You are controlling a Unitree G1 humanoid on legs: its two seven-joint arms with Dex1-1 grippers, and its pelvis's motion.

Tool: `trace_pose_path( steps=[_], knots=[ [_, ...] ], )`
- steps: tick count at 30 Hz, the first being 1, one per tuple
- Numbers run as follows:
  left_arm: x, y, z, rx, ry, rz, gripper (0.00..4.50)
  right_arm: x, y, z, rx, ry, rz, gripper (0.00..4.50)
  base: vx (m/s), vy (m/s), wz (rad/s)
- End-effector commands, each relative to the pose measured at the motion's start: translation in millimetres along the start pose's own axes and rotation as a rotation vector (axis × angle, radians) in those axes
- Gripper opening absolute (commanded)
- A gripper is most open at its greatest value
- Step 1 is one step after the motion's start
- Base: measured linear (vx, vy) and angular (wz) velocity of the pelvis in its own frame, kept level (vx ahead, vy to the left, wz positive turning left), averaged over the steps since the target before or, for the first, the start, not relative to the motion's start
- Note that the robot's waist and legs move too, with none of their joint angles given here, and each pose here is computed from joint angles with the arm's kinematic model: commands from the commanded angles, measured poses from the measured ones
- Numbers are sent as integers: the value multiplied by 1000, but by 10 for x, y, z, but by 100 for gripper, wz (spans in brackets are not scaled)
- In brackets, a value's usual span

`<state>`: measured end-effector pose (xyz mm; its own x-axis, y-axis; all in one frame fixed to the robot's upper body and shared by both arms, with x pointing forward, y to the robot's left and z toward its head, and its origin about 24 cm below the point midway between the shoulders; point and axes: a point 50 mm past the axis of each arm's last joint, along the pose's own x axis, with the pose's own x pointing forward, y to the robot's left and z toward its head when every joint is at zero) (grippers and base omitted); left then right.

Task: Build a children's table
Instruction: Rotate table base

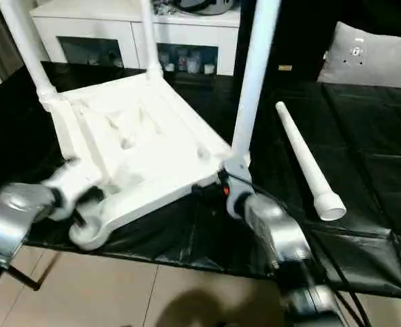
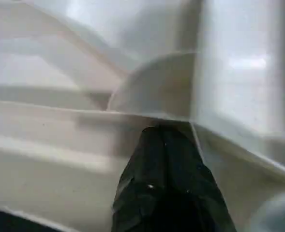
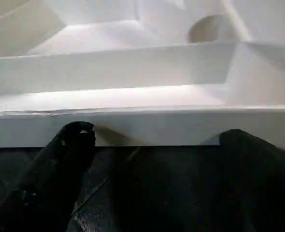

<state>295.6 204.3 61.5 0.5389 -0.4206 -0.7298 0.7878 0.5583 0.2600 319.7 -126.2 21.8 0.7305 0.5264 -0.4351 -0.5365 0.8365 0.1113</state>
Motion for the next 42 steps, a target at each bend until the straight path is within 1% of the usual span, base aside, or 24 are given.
trace_pose_path(
  steps=[1,2,5,8,11,13,14,17,18,21,25,26,27,28,29,30,31,32,34,36,38,40,41,42],
  knots=[
    [15,-78,49,53,7,-118,2,39,-11,28,-24,3,-16,450,0,0,0],
    [20,-97,61,64,1,-147,2,46,-14,34,-27,1,-18,450,0,0,0],
    [69,-197,180,74,-75,-272,2,67,-41,83,-30,-28,-33,450,0,0,0],
    [165,-327,387,63,-198,-393,2,86,-115,142,-34,-51,-74,450,0,0,0],
    [315,-419,564,67,-266,-436,2,70,-190,181,-39,-65,-110,450,0,0,0],
    [373,-440,619,72,-283,-430,2,60,-211,183,-40,-67,-122,450,0,0,0],
    [469,-460,711,69,-317,-402,2,38,-251,178,-38,-71,-145,450,0,0,0],
    [595,-455,819,57,-348,-324,2,7,-305,163,-30,-76,-176,450,0,0,0],
    [664,-435,870,40,-359,-260,2,-11,-336,151,-24,-78,-194,450,0,0,0],
    [753,-403,919,26,-372,-173,2,-38,-378,128,-8,-82,-224,450,0,0,0],
    [807,-394,917,30,-374,-115,2,-90,-415,99,23,-97,-252,450,0,0,0],
    [809,-396,924,26,-386,-111,2,-108,-428,101,30,-107,-258,450,0,0,0],
    [815,-401,952,11,-431,-92,2,-171,-470,111,66,-140,-277,450,0,0,0],
    [815,-400,961,6,-442,-86,2,-180,-472,117,70,-150,-275,450,0,0,0],
    [813,-395,989,-10,-477,-61,2,-209,-478,139,82,-182,-268,450,0,0,0],
    [795,-390,1053,-91,-557,-46,2,-277,-539,141,61,-178,-318,450,0,0,0],
    [773,-387,1086,-132,-603,-38,2,-322,-573,152,48,-179,-345,450,0,0,0],
    [754,-385,1100,-145,-626,-31,33,-348,-582,172,41,-192,-352,450,0,0,0],
    [706,-371,1110,-188,-667,-6,41,-419,-603,219,37,-228,-411,450,0,0,0],
    [665,-371,1116,-208,-694,-3,49,-455,-594,246,7,-247,-431,450,0,0,0],
    [580,-336,1115,-260,-741,46,76,-493,-541,253,5,-229,-450,450,0,0,0],
    [486,-254,1073,-304,-774,154,85,-508,-442,243,26,-209,-439,450,0,0,0],
    [475,-240,1064,-310,-778,173,93,-511,-425,242,29,-209,-435,450,0,0,0],
    [429,-187,1012,-331,-783,246,107,-526,-367,239,29,-199,-437,450,0,0,0]
  ],
)
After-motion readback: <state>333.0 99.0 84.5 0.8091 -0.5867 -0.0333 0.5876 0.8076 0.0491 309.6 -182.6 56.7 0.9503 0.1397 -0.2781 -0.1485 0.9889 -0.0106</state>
